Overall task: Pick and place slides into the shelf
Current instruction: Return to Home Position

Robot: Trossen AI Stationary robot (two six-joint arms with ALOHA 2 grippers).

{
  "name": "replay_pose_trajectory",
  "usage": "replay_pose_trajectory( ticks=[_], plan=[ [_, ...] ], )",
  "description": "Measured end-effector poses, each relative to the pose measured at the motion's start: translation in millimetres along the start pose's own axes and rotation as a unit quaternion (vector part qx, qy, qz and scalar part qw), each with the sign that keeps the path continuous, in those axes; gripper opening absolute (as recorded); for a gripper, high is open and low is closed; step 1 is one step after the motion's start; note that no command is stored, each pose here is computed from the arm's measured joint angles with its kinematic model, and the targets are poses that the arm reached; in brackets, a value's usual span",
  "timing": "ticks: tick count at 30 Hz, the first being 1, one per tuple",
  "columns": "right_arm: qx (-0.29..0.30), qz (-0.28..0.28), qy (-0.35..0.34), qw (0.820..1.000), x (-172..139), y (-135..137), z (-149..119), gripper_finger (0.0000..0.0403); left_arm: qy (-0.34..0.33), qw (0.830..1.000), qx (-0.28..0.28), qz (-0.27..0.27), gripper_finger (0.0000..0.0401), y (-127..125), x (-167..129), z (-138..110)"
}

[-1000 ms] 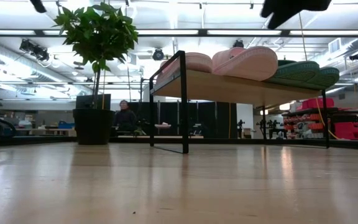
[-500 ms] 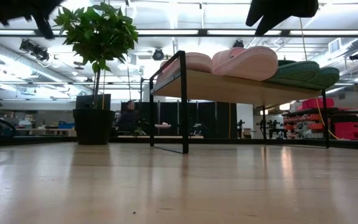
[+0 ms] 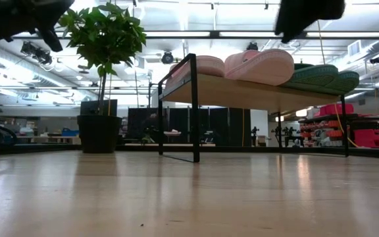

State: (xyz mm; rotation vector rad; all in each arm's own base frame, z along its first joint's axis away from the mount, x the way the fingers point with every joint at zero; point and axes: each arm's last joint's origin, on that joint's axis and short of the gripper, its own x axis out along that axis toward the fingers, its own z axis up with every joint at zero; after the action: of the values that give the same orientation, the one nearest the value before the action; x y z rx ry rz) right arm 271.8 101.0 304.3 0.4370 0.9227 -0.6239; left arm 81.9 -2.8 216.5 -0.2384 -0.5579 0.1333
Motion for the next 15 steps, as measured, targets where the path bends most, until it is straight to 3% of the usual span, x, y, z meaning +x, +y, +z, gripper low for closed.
replay_pose_trajectory(
  ticks=[6, 15],
  plan=[
    [-0.014, -0.016, 0.004, 1.0, 6, -10, 13, 0.002, 0.025, 1.0, 0.003, 0.003, 0.0006, 1, 0, -5],
    [-0.094, 0.073, -0.092, 0.989, 33, -31, 89, 0.0006, 0.035, 0.999, 0.013, 0.007, 0.0028, 1, 0, -7]
  ],
)
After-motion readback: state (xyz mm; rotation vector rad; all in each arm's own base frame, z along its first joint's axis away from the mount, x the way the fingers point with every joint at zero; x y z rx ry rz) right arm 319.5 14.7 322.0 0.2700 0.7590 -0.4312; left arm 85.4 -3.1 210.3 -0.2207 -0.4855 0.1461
